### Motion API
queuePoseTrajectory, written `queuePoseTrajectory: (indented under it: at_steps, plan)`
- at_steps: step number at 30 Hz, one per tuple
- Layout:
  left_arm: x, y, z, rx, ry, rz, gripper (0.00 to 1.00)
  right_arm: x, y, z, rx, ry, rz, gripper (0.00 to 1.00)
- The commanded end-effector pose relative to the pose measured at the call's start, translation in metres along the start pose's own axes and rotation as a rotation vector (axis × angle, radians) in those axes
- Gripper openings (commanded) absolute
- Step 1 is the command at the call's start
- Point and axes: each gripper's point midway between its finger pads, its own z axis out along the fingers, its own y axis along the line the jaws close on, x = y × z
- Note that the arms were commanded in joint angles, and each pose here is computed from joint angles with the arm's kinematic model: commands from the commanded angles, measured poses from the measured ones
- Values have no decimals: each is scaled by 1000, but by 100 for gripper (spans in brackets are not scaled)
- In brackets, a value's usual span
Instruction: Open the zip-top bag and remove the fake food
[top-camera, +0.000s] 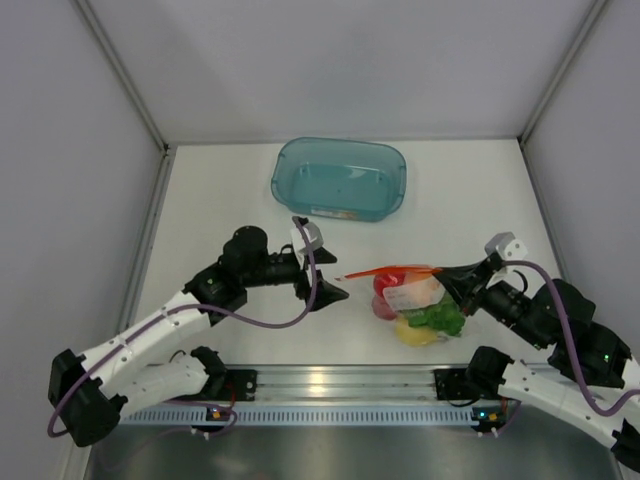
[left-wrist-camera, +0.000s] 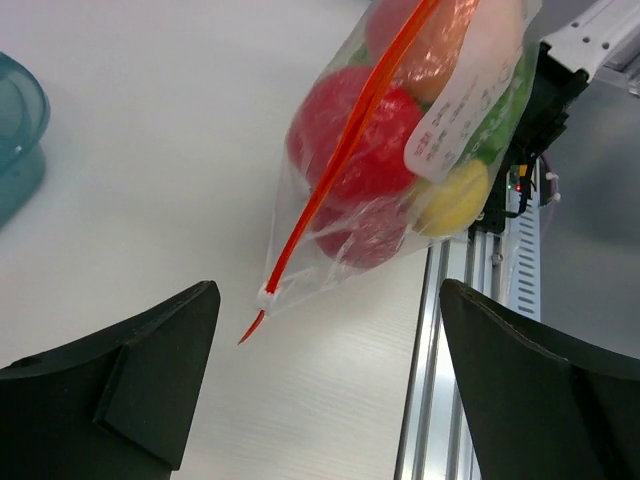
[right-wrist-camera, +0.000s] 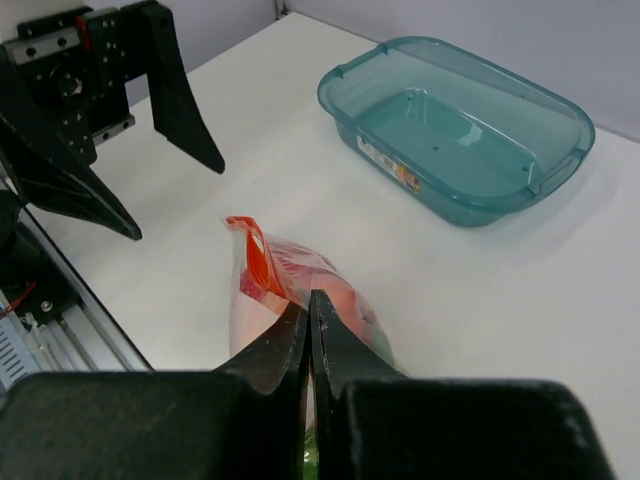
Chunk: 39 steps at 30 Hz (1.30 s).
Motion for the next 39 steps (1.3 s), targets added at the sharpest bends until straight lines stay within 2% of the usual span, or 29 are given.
queuePoseTrajectory:
  at_steps: [1,4,5,9,17,39]
  plan:
    - [-72,-10,-8,17,-153,63,98,-26,12,-1,-64,-101,7,0]
    - [-97,-6,-3,-3,-181,44,98,-27,23,-2,-132,-106,2,0]
    - [-94,-2,3,-4,-166,32,98,-26,24,-2,-138,-101,1,0]
    - [-99,4,12,-14,-160,29,86,-24,27,0,-154,-94,-6,0]
    - [-102,-6,18,37,-171,55,79,-22,35,2,-192,-90,-3,0]
    - [-54,-13,45,122,-54,6,77,-23,39,10,-207,-99,1,0]
